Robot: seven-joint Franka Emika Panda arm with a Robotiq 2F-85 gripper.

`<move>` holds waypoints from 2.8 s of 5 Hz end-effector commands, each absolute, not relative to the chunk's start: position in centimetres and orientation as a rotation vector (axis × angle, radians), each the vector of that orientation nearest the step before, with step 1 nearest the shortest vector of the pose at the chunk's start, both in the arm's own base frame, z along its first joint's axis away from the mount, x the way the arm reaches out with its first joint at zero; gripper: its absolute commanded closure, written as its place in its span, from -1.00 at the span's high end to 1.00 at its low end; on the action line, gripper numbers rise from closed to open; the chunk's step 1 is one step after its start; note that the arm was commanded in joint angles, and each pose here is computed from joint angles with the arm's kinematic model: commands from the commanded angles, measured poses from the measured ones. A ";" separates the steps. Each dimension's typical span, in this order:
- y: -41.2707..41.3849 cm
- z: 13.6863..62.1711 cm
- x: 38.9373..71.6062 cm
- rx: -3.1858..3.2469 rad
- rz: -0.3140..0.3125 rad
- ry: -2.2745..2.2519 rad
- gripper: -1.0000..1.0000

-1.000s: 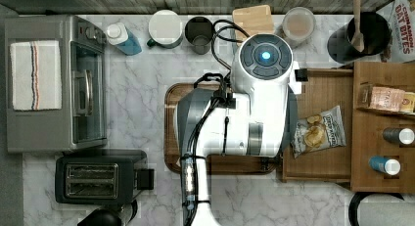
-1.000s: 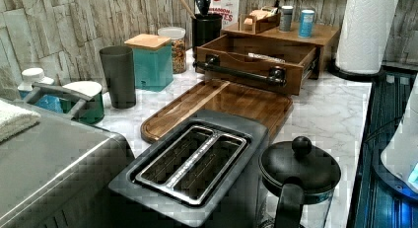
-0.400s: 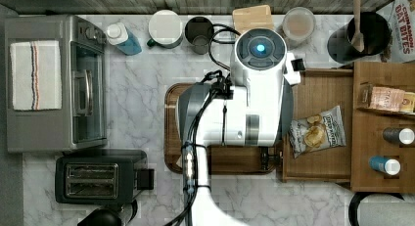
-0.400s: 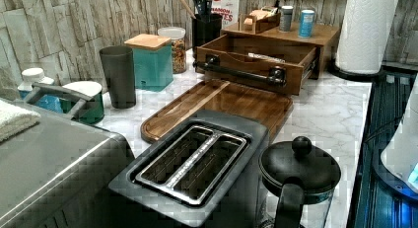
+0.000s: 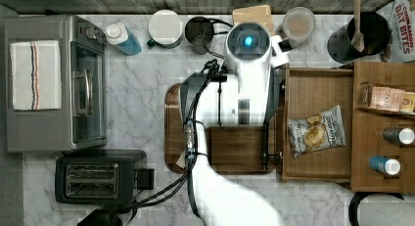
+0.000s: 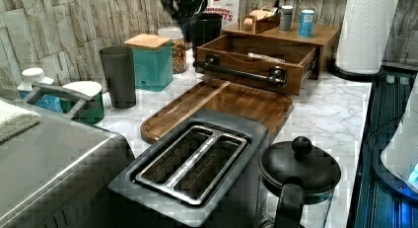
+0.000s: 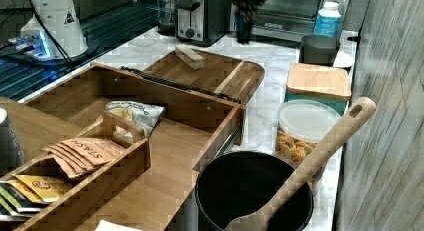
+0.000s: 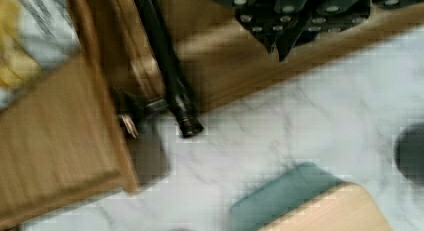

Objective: Close the drawer.

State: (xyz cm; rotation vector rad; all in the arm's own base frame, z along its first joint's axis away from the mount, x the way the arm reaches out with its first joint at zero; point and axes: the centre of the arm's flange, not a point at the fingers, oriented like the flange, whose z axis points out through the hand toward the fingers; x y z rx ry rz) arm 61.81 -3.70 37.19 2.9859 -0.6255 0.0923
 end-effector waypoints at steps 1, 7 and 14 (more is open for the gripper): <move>-0.4 30.1 51.2 3.019 0.043 -0.196 -1.00; 2.7 24.8 46.2 3.016 0.057 -0.202 -1.00; -10.1 27.5 49.8 3.022 0.168 -0.055 -1.00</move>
